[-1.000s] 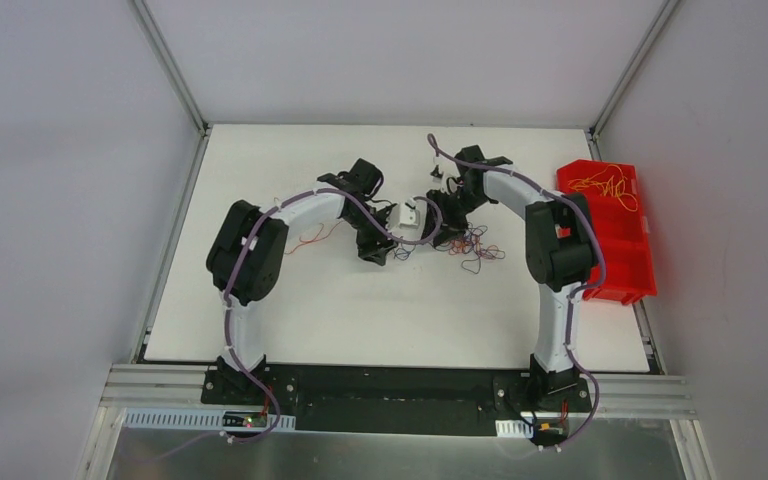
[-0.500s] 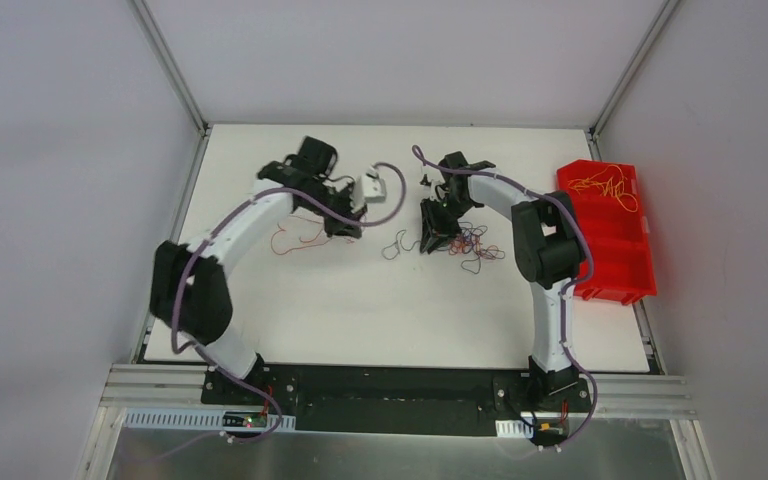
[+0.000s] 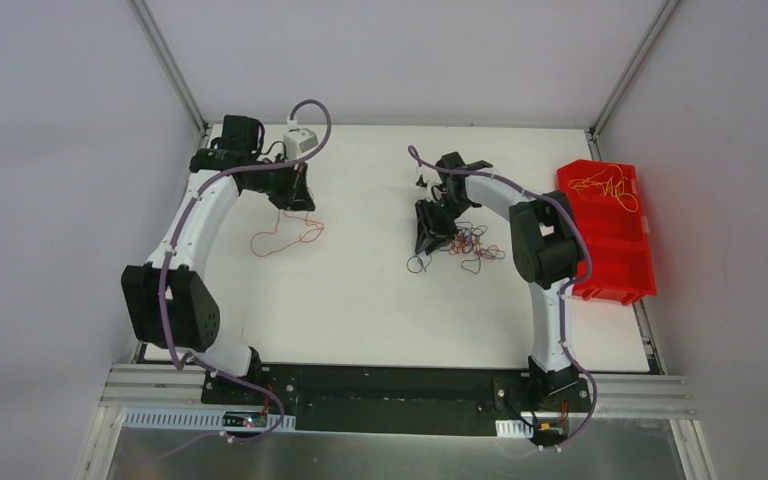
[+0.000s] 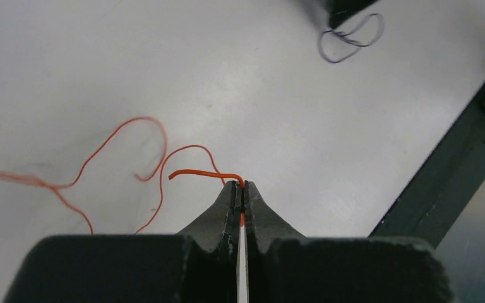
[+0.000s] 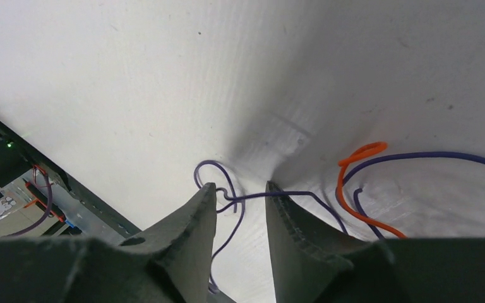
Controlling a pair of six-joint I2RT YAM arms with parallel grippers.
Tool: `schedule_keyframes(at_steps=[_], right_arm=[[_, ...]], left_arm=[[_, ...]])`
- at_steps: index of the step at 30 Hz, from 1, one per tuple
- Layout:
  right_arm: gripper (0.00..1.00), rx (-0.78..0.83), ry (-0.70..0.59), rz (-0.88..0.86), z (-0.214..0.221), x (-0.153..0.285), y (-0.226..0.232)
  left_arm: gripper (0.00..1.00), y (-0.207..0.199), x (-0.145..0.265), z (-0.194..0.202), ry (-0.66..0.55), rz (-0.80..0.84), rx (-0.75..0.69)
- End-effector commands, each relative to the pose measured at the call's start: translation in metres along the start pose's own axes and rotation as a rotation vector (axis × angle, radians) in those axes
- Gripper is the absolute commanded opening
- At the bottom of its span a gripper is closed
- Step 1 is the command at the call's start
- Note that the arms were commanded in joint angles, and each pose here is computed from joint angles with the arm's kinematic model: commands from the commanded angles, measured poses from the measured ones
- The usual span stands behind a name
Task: Untangle the cables
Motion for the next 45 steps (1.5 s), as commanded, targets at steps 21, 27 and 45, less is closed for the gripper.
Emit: schedule_keyframes(at_steps=[21, 27, 45], right_arm=[[0.48, 0.167, -0.1, -0.148, 0.01, 0.054, 0.04], [0.48, 0.152, -0.094, -0.147, 0.008, 0.051, 0.04], [0.48, 0.105, -0.082, -0.162, 0.008, 0.05, 0.035]], left_arm=[[0.98, 0.18, 0.032, 0.078, 0.389, -0.36, -0.21], [0.97, 0.204, 0.017, 0.078, 0.417, -0.304, -0.26], [0.0, 0.186, -0.002, 0.061, 0.266, -0.253, 0.169]])
Point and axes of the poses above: each gripper's point midway between its finger pads, its own x axis back along the fingers, its own y axis along the line the jaws close on, z = x × y, the point moved 9 cm from there along x, back along the fingers, and after that the axes turned 5 degrees about x, right-handed, at the moved point
